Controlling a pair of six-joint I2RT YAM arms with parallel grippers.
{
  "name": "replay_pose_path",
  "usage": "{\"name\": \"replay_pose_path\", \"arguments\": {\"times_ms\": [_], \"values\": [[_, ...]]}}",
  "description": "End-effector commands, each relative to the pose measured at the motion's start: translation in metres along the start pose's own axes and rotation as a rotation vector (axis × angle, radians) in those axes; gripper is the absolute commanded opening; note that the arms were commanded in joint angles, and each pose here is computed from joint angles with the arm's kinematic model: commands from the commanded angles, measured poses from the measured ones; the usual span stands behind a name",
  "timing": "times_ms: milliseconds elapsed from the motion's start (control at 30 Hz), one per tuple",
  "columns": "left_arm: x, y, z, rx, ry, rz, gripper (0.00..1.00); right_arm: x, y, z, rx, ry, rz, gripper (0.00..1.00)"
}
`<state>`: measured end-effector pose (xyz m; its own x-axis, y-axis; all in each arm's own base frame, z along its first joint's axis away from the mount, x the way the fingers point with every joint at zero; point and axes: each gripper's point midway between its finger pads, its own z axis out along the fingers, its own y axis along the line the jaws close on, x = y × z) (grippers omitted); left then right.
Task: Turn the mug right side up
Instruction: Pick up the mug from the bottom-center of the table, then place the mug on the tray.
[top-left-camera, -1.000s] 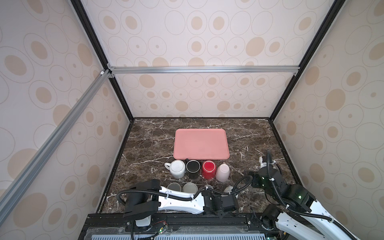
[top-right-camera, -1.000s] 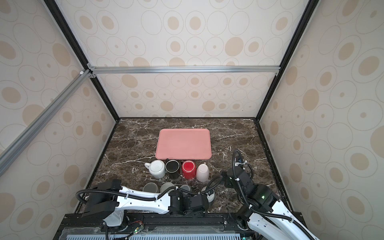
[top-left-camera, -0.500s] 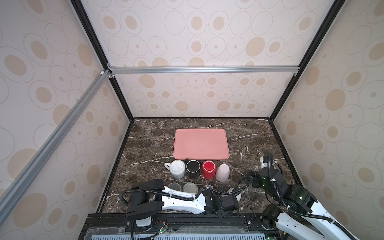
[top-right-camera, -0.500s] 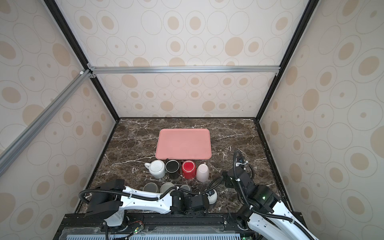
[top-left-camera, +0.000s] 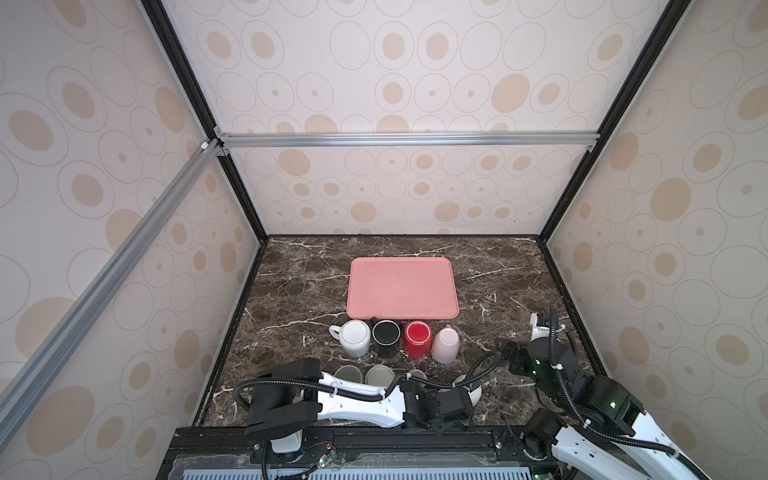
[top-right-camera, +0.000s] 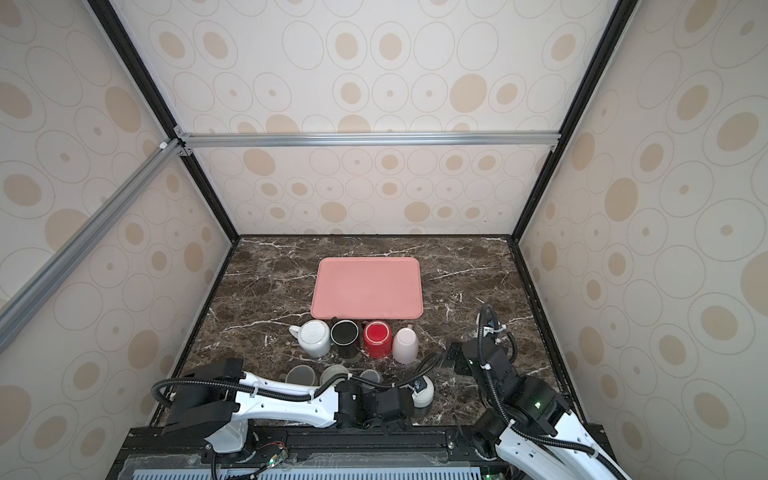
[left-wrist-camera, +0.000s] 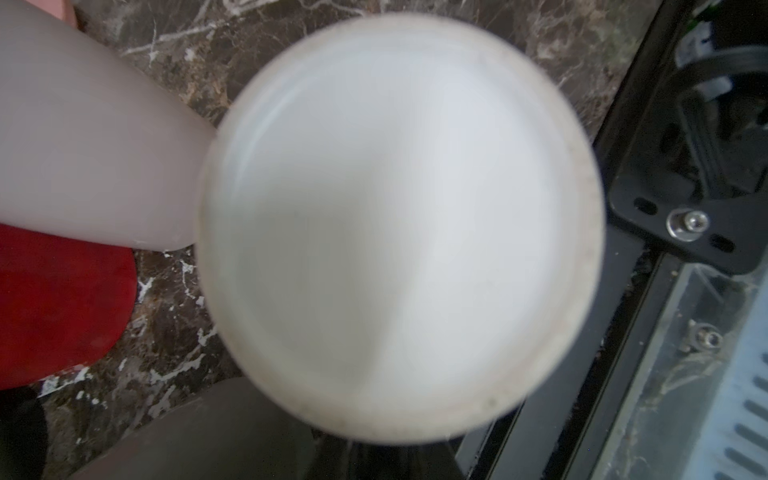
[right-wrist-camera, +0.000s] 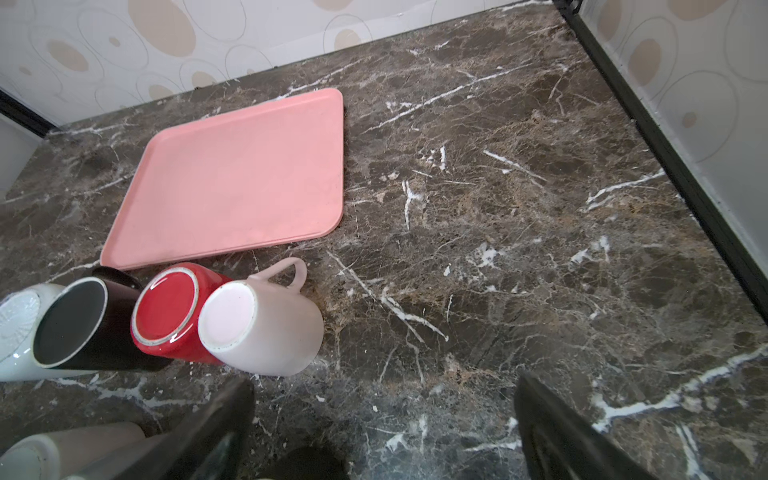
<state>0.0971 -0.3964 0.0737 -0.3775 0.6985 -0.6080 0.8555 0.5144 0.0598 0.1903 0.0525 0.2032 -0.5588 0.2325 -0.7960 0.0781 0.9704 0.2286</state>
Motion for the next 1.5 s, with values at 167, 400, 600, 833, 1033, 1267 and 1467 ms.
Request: {"name": "replay_pose_path", "arguments": {"times_ms": [167, 400, 600, 833, 1033, 1267, 1467], "values": [[-0.087, 0.042, -0.059, 0.018, -0.330, -0.168, 0.00, -0.034, 0.000, -0.013, -0.026, -0.169, 0.050, 1.00], [-0.112, 0.110, -0.111, -0.070, -0.511, -0.297, 0.00, -0.059, 0.025, -0.024, -0.121, -0.214, 0.001, 1.00], [-0.125, 0.177, -0.165, -0.153, -0.711, -0.396, 0.00, -0.076, 0.076, -0.028, -0.340, -0.253, -0.056, 0.97], [-0.138, 0.243, -0.223, -0.131, -1.006, -0.497, 0.00, -0.074, 0.161, -0.006, -0.626, -0.187, -0.150, 0.94], [-0.146, 0.265, -0.239, -0.070, -1.133, -0.520, 0.00, -0.084, 0.208, 0.013, -0.931, -0.153, -0.050, 0.88], [-0.138, 0.263, -0.276, 0.103, -1.384, -0.514, 0.00, -0.088, 0.240, 0.016, -1.172, -0.129, -0.009, 0.85], [-0.146, 0.241, -0.297, 0.268, -1.490, -0.434, 0.00, -0.096, 0.268, 0.000, -1.377, -0.087, -0.010, 0.74]]}}
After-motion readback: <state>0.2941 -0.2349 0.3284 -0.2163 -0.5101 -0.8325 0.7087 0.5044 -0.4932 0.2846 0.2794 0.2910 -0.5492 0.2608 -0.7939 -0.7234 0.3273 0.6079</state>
